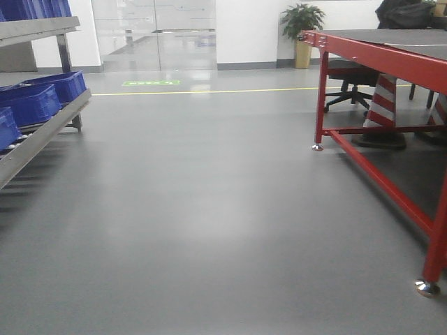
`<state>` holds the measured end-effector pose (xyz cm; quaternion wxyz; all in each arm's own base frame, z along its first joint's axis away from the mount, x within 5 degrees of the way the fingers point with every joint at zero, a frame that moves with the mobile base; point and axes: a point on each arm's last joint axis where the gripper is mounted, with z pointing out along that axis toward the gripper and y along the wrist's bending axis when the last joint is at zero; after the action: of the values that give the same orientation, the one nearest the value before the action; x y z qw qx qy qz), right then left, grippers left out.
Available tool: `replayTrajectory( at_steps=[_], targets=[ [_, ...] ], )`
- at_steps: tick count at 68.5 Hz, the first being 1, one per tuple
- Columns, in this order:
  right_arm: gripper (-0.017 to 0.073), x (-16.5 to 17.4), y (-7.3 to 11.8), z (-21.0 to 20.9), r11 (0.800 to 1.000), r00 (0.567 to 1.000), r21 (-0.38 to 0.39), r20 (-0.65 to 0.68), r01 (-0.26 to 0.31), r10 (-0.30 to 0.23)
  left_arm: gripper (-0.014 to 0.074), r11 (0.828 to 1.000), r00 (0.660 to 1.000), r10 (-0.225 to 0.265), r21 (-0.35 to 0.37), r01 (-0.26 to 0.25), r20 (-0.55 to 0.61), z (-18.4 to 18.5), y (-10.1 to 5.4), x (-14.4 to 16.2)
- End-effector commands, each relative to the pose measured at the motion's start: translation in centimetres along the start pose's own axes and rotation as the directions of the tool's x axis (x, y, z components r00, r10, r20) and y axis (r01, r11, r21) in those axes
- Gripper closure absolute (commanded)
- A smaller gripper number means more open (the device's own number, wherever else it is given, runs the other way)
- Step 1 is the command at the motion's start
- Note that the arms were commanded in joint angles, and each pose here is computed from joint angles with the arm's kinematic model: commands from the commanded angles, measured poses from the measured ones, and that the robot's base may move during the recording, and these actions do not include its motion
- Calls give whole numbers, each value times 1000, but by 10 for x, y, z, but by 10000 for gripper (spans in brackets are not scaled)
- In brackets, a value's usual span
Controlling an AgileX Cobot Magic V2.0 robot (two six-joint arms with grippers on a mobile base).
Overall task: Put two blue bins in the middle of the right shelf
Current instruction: 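Drive along the aisle holding the teal bin in both grippers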
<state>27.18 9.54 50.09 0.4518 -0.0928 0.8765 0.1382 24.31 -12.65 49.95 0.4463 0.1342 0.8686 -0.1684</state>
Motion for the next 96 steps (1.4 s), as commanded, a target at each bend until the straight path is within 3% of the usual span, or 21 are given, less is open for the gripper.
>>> replayTrajectory(
  at_steps=[1,81,96],
  targets=[
    [713,-7,-5,-7,999,998,33,69,10,-13,705,999,999,31,-24,-30,43,-10,2,-4],
    [713,-7,-5,-7,999,998,33,69,10,-13,705,999,998,31,-24,-30,46,-10,2,-4],
    [713,-7,-5,-7,999,998,33,69,10,-13,705,999,994,32,-16,-31,100,-10,2,-9]
  ],
)
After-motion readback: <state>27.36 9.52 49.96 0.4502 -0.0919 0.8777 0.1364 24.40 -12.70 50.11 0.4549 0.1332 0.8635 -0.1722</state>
